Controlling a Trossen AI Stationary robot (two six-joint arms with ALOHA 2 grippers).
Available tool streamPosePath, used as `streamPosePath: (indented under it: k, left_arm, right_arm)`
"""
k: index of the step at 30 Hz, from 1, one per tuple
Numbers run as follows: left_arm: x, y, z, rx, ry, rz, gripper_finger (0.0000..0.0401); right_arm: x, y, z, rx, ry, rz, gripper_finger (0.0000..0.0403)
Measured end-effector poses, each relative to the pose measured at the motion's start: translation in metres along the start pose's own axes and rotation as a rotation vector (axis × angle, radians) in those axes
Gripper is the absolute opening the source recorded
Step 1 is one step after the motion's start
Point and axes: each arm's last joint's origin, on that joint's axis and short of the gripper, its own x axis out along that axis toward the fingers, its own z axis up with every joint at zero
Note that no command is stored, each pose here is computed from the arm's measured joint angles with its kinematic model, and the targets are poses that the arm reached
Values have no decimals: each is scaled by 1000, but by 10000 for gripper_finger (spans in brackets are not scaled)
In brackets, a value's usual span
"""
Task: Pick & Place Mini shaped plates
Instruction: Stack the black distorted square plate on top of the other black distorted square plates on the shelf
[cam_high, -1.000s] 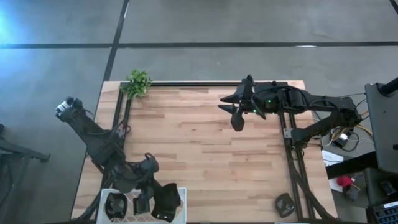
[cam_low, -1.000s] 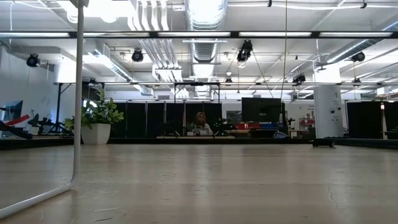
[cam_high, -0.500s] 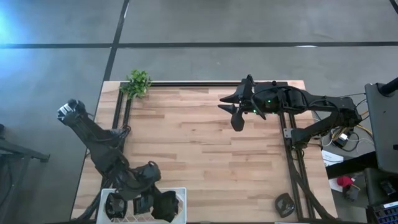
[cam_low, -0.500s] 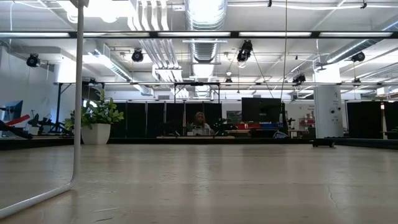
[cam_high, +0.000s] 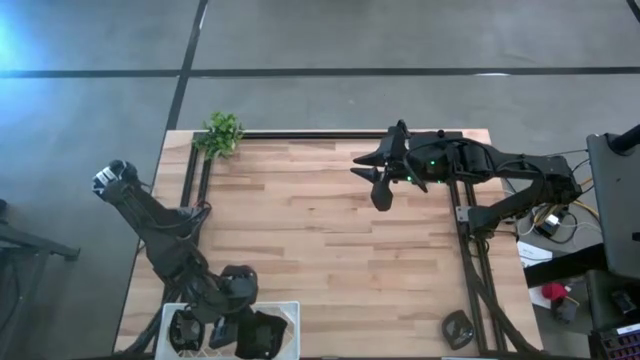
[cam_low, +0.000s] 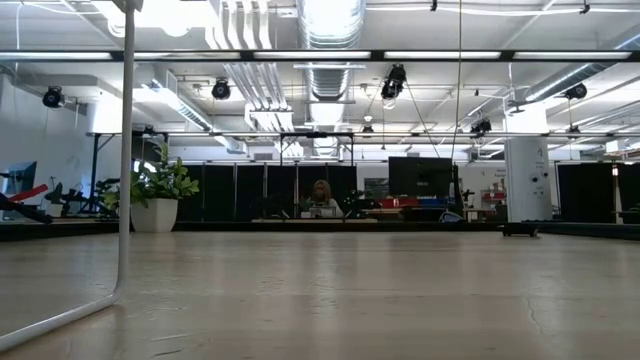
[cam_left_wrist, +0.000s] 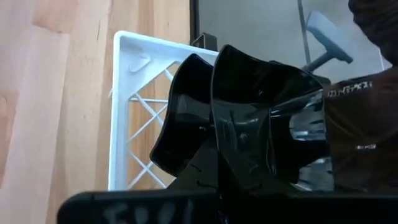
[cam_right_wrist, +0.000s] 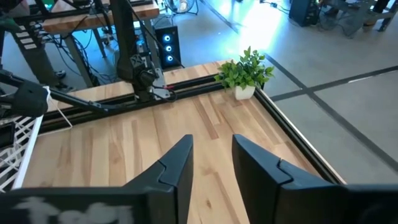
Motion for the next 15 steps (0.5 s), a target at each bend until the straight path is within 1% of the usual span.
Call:
streamPosePath:
  k: [5,10,15]
  left_arm:
    - [0,0,0,67,1,0,1]
    - [0,3,3,71,-9,9,15]
    - [0,3,3,72,-11,11,39]
  right_arm:
    - [0,0,0,0,0,0,98]
    - [0,0,0,0,0,0,95]
    - [0,0,0,0,0,0,99]
